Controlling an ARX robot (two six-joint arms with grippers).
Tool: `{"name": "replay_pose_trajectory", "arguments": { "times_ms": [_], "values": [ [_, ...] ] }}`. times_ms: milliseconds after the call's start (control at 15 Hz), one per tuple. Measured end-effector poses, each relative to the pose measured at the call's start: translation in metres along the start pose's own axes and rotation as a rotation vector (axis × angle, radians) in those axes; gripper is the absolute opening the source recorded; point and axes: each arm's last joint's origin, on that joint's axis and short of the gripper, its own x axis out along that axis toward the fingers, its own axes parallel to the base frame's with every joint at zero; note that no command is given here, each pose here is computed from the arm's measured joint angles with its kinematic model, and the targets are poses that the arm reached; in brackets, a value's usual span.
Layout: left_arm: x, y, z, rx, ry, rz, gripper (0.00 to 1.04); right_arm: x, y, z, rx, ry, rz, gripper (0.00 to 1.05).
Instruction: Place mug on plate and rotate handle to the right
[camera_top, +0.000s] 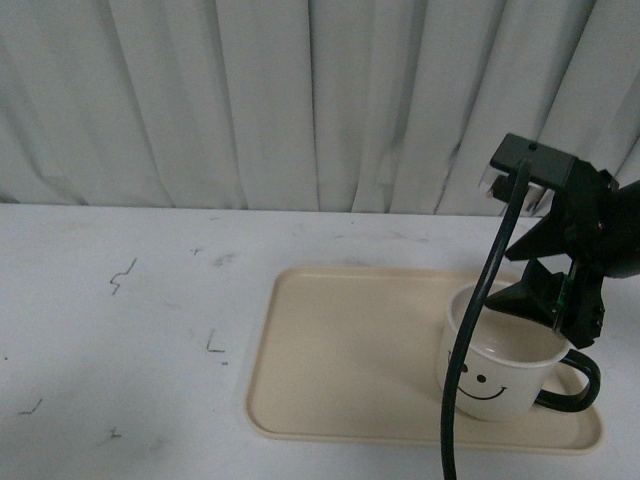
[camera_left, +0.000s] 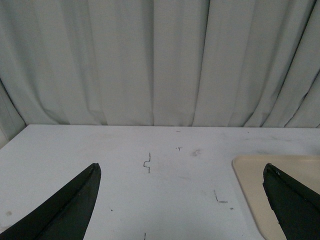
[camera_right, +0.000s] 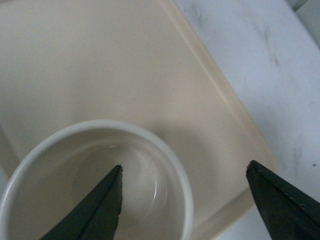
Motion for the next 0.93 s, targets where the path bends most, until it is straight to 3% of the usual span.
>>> {"name": "replay_pose_trajectory", "arguments": {
  "times_ms": [133,467,533,600,667,733,800,867,933],
  "values": [
    [0.000,0.000,0.000,0.000,0.000,0.000,0.98,-0.021,-0.001,0.015,-0.038,-0.087,-0.043,0.99],
    [0.000,0.000,0.000,0.000,0.000,0.000,0.98,-0.059,0.008,0.028,-0.072,-0.265,-0.113,0.98],
    [0.000,0.000,0.000,0.000,0.000,0.000,0.98,-0.081,0.018,0.034,-0.087,-0.335,-0.204,0.98],
    [0.000,0.000,0.000,0.000,0.000,0.000,0.98,-0.108,0.035,0.040,-0.101,-0.416,-0.378,0.98],
    [0.000,0.000,0.000,0.000,0.000,0.000,0.98,-0.127,0.063,0.043,-0.087,-0.531,-0.549,0.98],
    [0.000,0.000,0.000,0.000,0.000,0.000,0.98,-0.135,0.083,0.043,-0.064,-0.626,-0.638,0.98],
    [0.000,0.000,0.000,0.000,0.000,0.000,0.98,-0.136,0.086,0.036,0.182,-0.604,-0.779,0.87],
    [0.000,0.000,0.000,0.000,0.000,0.000,0.98,-0.145,0.106,-0.005,0.522,-0.633,-0.884,0.55],
    [0.000,0.000,0.000,0.000,0.000,0.000,0.98,-0.151,0.117,-0.017,0.557,-0.674,-0.876,0.36]
  ]
}}
